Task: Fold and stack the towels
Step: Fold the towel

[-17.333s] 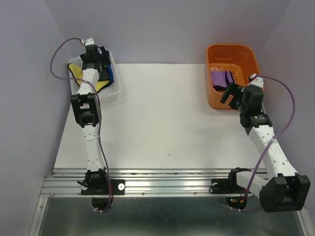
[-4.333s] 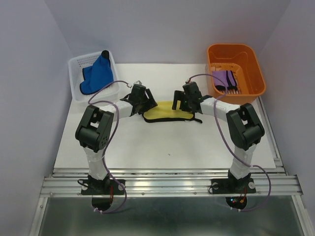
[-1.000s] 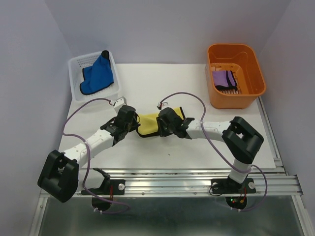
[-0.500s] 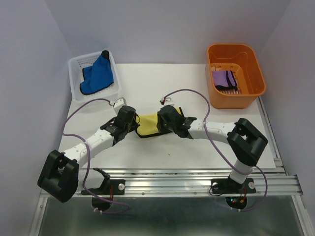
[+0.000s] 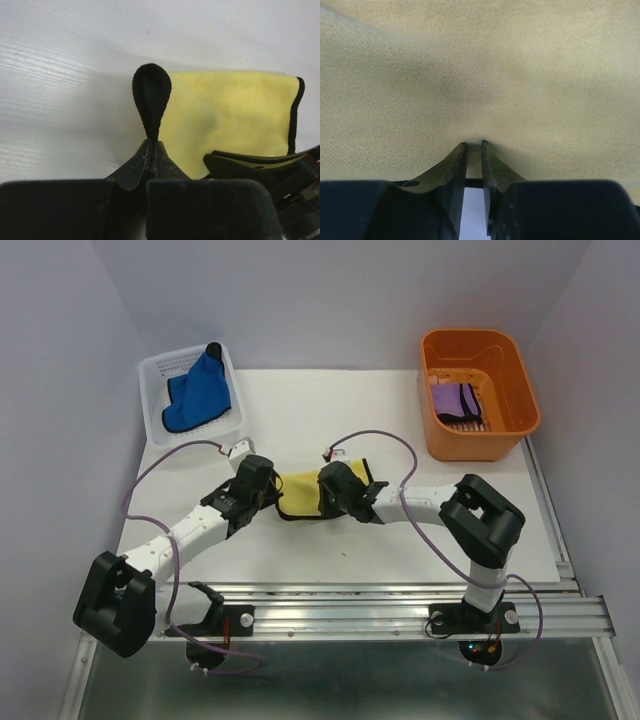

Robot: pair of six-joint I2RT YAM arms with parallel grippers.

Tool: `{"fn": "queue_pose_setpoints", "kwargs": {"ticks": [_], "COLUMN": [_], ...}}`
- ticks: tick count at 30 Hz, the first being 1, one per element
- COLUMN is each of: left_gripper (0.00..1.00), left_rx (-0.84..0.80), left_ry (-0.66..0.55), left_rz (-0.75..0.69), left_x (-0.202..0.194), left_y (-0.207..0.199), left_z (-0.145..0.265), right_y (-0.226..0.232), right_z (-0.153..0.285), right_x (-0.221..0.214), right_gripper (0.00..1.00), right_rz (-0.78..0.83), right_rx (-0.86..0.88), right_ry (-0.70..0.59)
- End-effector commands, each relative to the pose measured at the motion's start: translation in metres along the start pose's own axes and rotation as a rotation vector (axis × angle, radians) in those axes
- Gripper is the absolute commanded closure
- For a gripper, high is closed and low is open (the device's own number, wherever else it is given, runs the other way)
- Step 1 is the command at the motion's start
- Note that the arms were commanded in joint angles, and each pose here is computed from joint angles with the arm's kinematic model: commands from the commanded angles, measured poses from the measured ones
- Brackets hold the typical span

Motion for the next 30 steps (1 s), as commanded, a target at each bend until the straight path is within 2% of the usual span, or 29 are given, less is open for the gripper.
{"fn": "queue_pose_setpoints", "kwargs": {"ticks": [1,7,10,11,12,17,19,22,26,30], "left_gripper": [1.0,1.0,1.0,1.0,1.0,1.0,1.0,1.0,1.0,1.0], "left_rx": [-0.037,-0.135,-0.145,-0.143,-0.147,-0.144,-0.146,-0.115,-0.113,-0.109], "left_ry": [-0.047,-0.04,-0.038,-0.036,-0.041,-0.036,-0.041,-0.055,-0.055,-0.053], "left_rz": [0.026,-0.005,-0.011,-0.013,-0.014,-0.026,-0.026,-0.022,-0.022,-0.023], "left_x": [0.016,0.016,0.017,0.017,0.02,0.022,0.025,0.028,0.029,0.029], "left_y": [-0.01,-0.034,-0.041,-0.042,-0.044,-0.05,-0.053,-0.048,-0.048,-0.049], "left_z": [0.011,0.018,0.018,0.017,0.017,0.014,0.015,0.016,0.017,0.018], "right_y": [0.015,0.035,0.035,0.033,0.028,-0.012,-0.036,-0.082,-0.103,-0.11], "right_z": [-0.01,-0.011,-0.002,0.002,0.005,0.04,0.053,0.06,0.07,0.065], "right_x": [-0.008,-0.011,0.005,0.011,0.015,0.042,0.049,0.054,0.069,0.071], "right_gripper": [0.76,0.75,0.69,0.63,0.62,0.55,0.46,0.44,0.42,0.42], "right_rz": [-0.029,-0.033,-0.051,-0.073,-0.085,-0.169,-0.211,-0.26,-0.243,-0.201], "right_rx": [0.066,0.173,0.136,0.115,0.087,-0.068,-0.121,-0.197,-0.162,-0.17], "right_ry": [0.012,0.04,-0.006,-0.025,-0.044,-0.163,-0.2,-0.215,-0.258,-0.238]}}
Point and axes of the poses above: each gripper's point midway between its finger pads, its own z axis back along the fingers, its own y axis along the line the jaws close on, x = y × z, the point moved 1 cm from there along z, back along the fingers, and after that the axes turned 9 degrees about -z, right-handed, at the moved point
